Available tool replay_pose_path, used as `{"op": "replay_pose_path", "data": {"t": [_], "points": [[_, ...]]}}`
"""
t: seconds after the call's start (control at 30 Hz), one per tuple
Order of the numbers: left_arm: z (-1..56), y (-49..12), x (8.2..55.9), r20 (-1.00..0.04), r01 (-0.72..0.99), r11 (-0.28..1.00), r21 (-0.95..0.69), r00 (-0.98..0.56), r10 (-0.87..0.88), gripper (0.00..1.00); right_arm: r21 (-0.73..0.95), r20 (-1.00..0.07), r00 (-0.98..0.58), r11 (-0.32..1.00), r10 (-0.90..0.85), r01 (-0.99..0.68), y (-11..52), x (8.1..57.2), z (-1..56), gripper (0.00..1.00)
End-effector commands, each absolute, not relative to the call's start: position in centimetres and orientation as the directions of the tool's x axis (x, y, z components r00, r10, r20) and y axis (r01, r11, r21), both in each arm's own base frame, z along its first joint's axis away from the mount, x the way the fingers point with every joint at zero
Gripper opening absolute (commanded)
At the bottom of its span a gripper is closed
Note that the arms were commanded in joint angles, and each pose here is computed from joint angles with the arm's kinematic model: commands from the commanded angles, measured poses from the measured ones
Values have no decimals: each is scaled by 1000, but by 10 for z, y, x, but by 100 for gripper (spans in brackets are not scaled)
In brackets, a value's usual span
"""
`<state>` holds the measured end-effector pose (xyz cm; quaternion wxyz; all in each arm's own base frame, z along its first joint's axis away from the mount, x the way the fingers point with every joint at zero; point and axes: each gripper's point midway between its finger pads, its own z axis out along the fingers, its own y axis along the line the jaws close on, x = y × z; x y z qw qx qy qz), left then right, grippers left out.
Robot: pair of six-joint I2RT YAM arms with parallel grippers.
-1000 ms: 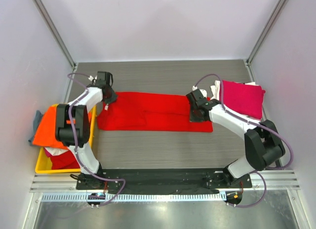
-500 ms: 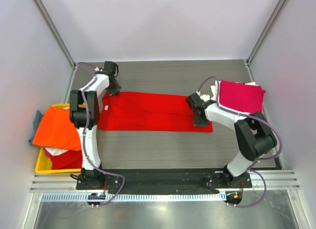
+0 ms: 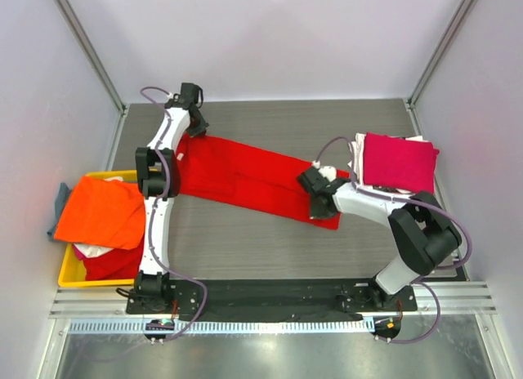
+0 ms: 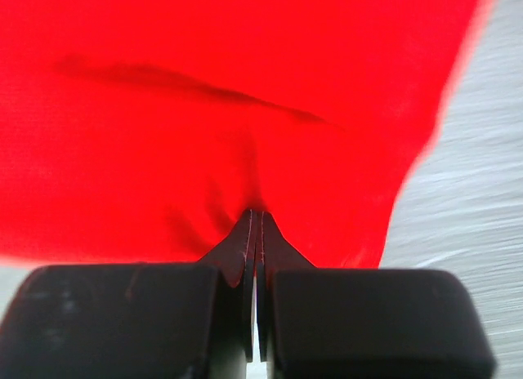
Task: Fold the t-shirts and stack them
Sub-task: Fold the tshirt
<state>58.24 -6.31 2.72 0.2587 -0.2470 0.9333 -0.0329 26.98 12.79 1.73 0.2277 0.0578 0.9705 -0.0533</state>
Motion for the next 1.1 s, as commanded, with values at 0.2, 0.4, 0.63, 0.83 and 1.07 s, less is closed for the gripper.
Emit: {"op": "replay_pose_path", "data": {"t": [0.2,0.4,0.63,0.83,1.07], "points": [[14,-175,609,-397,-329,835,-441,-763,-510,0,230,-288,-947,949,-145,-215,319,158,7,1],[31,-260,614,-372,-244,761,-601,-758,-537,0,519,-355,-899,746,-256,-417,422,129,66,1],[37,-355,612,-327,-144,628,-765,-752,-572,0,589,-497,-864,702,-74,-399,382,210,150,13],[38,-387,617,-283,-135,530,-837,-722,-631,0,539,-575,-810,798,116,-269,287,272,176,25],[107,-389,623,-379,26,511,-859,-703,-602,20,458,-562,-801,884,205,-94,215,303,142,33]]}}
